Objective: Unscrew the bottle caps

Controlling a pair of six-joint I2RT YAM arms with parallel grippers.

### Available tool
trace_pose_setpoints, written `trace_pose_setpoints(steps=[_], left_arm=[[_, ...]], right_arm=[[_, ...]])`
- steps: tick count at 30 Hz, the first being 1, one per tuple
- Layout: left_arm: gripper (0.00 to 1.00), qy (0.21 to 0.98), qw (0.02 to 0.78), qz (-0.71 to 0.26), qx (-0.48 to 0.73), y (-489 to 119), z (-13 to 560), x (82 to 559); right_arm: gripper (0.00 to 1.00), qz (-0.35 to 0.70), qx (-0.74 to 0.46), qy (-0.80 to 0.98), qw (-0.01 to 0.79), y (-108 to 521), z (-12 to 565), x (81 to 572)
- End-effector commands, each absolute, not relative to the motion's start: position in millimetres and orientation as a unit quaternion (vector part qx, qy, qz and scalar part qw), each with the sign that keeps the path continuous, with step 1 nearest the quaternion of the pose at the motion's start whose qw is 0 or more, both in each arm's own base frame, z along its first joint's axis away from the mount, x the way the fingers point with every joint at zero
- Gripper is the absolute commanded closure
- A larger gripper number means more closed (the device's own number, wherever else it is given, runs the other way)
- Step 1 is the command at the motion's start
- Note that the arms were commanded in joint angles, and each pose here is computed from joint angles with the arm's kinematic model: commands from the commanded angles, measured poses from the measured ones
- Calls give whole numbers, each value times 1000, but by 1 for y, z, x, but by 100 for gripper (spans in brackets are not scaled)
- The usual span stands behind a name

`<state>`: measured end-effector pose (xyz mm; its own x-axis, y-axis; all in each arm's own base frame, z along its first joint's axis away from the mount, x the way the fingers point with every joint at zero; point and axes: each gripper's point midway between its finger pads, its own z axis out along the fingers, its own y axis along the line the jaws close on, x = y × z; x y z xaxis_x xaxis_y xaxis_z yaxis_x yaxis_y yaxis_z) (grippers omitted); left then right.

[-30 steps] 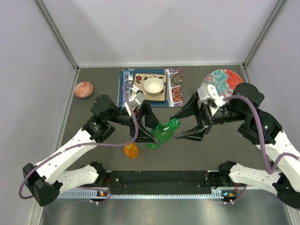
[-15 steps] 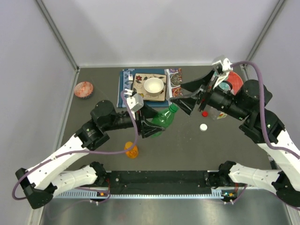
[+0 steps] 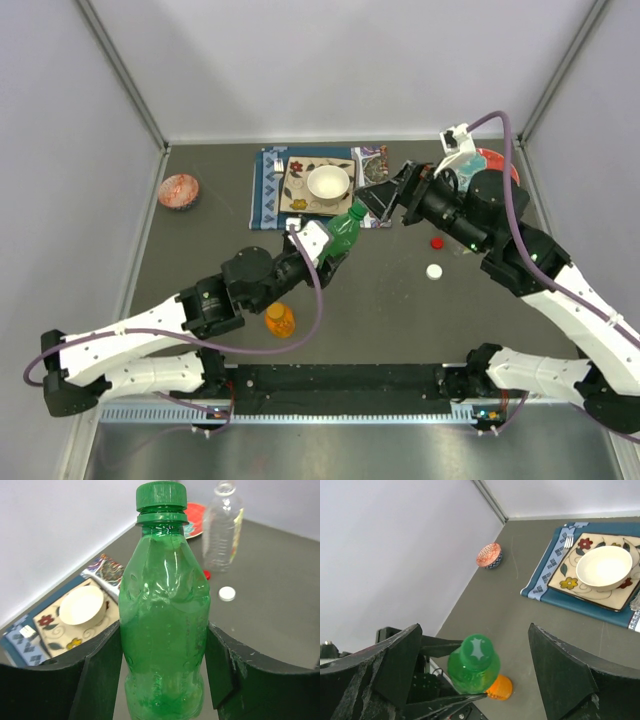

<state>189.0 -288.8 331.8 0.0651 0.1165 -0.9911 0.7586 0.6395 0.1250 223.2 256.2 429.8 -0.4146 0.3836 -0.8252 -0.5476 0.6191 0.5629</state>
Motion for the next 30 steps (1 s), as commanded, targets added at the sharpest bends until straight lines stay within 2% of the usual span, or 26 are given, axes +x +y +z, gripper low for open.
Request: trace_pose_setpoints(steps=[1, 14, 23, 30], left_arm=[[75, 644, 690, -161, 290, -271, 341, 211], [75, 640, 703, -130, 281, -273, 342, 210], [75, 640, 703, -130, 281, -274, 338, 208], [75, 640, 704, -130, 280, -273, 338, 208]], right_arm=[[14, 457, -26, 709, 536, 261, 441, 227], [22, 453, -34, 738, 500, 288, 411, 234], [35, 460, -46, 738, 492, 301, 405, 233], [50, 460, -52, 743, 484, 306, 397, 232]])
